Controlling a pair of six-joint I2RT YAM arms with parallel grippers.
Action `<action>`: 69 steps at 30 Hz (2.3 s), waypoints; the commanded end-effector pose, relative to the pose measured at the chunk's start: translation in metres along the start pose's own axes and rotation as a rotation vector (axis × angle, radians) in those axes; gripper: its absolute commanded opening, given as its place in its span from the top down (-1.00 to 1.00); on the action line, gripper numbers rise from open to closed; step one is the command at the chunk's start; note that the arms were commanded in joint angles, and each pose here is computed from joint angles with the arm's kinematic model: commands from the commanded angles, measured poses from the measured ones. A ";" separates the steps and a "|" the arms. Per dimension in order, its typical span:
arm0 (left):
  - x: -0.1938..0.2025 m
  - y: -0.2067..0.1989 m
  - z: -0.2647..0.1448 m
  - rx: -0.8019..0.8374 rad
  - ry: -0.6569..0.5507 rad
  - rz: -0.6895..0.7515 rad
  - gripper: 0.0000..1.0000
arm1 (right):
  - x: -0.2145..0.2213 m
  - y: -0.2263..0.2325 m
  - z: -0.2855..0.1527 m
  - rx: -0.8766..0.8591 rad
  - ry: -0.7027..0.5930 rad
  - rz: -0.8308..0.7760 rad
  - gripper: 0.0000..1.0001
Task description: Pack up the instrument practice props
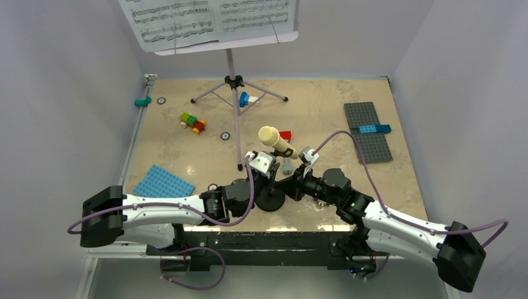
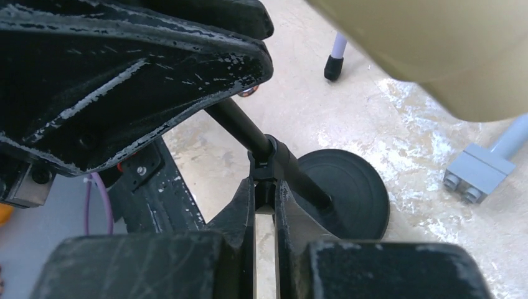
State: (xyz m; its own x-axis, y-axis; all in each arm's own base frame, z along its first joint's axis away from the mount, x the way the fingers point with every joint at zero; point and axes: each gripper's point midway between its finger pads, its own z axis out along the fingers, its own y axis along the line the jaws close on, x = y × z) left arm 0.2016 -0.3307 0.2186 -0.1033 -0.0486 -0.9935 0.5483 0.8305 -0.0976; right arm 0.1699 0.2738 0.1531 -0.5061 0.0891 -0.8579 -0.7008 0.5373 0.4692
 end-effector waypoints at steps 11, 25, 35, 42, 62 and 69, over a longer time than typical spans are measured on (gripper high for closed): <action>0.054 -0.013 -0.010 0.066 0.155 -0.003 1.00 | -0.032 -0.020 -0.004 0.244 -0.217 -0.449 1.00; 0.069 -0.011 -0.013 0.081 0.177 0.016 1.00 | -0.032 0.000 -0.005 0.492 -0.188 -0.977 1.00; 0.072 -0.007 -0.015 0.074 0.164 0.005 1.00 | -0.045 0.004 -0.009 0.596 -0.226 -1.051 1.00; 0.069 -0.005 -0.014 0.064 0.149 0.003 1.00 | -0.039 0.019 -0.022 0.423 -0.187 -0.735 -0.22; 0.046 -0.008 -0.021 0.111 0.079 -0.046 0.27 | -0.042 0.006 -0.090 0.332 -0.245 -0.248 -0.41; 0.027 -0.016 -0.024 0.155 0.053 -0.076 -0.10 | -0.040 0.005 -0.089 0.349 -0.233 -0.235 -0.41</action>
State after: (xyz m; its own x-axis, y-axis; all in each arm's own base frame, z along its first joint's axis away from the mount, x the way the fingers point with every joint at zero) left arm 0.1769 -0.3240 0.1693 -0.1887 0.0031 -0.9820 0.6268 0.7702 -0.1180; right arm 0.1390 0.2013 0.2128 -0.1756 0.0764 -0.9815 -0.5891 0.7906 0.1669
